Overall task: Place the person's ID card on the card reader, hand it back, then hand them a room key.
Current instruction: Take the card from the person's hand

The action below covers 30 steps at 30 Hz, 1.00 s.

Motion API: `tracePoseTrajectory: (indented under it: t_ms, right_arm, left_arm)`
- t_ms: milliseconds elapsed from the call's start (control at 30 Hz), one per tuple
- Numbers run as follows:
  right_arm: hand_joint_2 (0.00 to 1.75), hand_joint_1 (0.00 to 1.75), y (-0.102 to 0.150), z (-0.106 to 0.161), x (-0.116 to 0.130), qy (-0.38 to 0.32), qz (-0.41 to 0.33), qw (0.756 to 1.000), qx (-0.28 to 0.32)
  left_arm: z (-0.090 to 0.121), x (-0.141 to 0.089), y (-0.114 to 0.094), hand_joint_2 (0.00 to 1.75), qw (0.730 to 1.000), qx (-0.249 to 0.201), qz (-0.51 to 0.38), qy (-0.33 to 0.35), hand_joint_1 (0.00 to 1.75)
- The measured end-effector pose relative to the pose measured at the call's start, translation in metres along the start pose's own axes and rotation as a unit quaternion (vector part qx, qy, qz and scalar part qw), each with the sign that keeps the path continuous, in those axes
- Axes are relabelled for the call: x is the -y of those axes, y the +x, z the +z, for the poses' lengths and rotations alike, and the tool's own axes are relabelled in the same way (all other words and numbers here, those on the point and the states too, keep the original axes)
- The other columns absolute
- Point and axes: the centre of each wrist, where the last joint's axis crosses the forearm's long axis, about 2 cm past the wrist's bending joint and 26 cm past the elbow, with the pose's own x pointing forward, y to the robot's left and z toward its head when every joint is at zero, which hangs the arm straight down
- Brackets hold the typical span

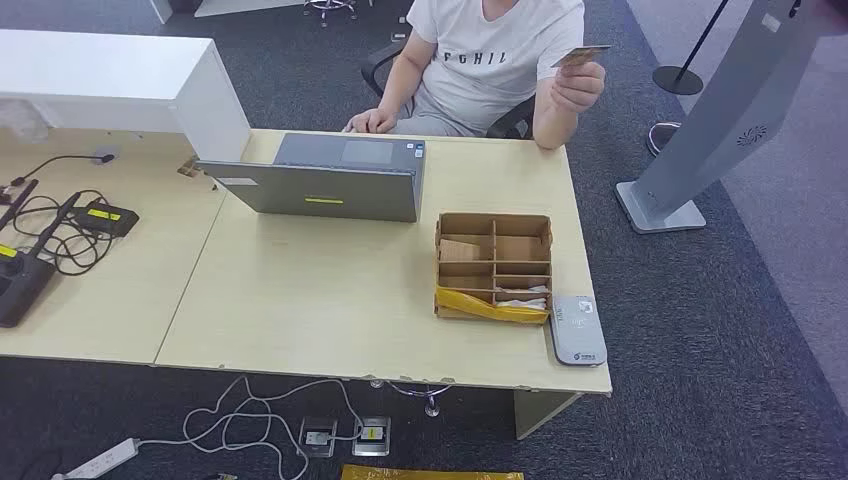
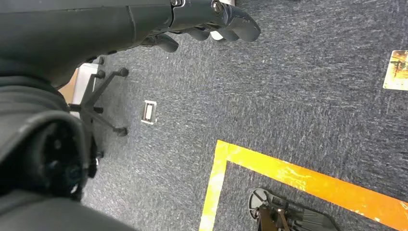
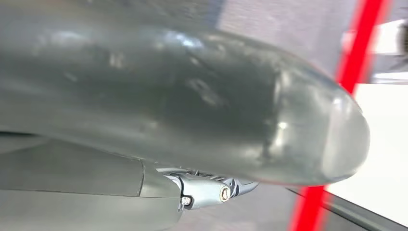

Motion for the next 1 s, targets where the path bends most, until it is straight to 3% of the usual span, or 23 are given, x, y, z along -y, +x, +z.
tracePoseTrajectory:
  t_ms: [400,600,733,867,1000]
  right_arm:
    - [0.00,0.00,0.042,-0.018,0.015,-0.042,0.022,0.995,0.084]
    - [0.00,0.00,0.102,-0.030,0.010,-0.074,-0.021,0.988,0.135]
    - [1.75,0.00,0.156,-0.033,0.016,-0.105,-0.057,0.978,0.170]
    - [1.75,0.00,0.210,-0.024,0.013,-0.116,-0.057,0.960,0.248]
    - [1.75,0.00,0.246,-0.008,0.000,-0.099,-0.037,0.943,0.316]
  left_arm:
    - [0.001,0.002,0.000,0.00,1.000,0.004,-0.001,-0.005,0.00]
    - [0.001,0.002,0.004,0.00,1.000,0.015,-0.005,-0.013,0.00]
    - [0.000,-0.001,0.005,0.00,0.999,0.027,-0.012,-0.014,0.00]
    - [-0.001,-0.003,0.007,0.00,0.999,0.035,-0.015,-0.014,0.00]
    - [-0.001,-0.004,0.008,0.00,0.999,0.035,-0.014,-0.015,0.00]
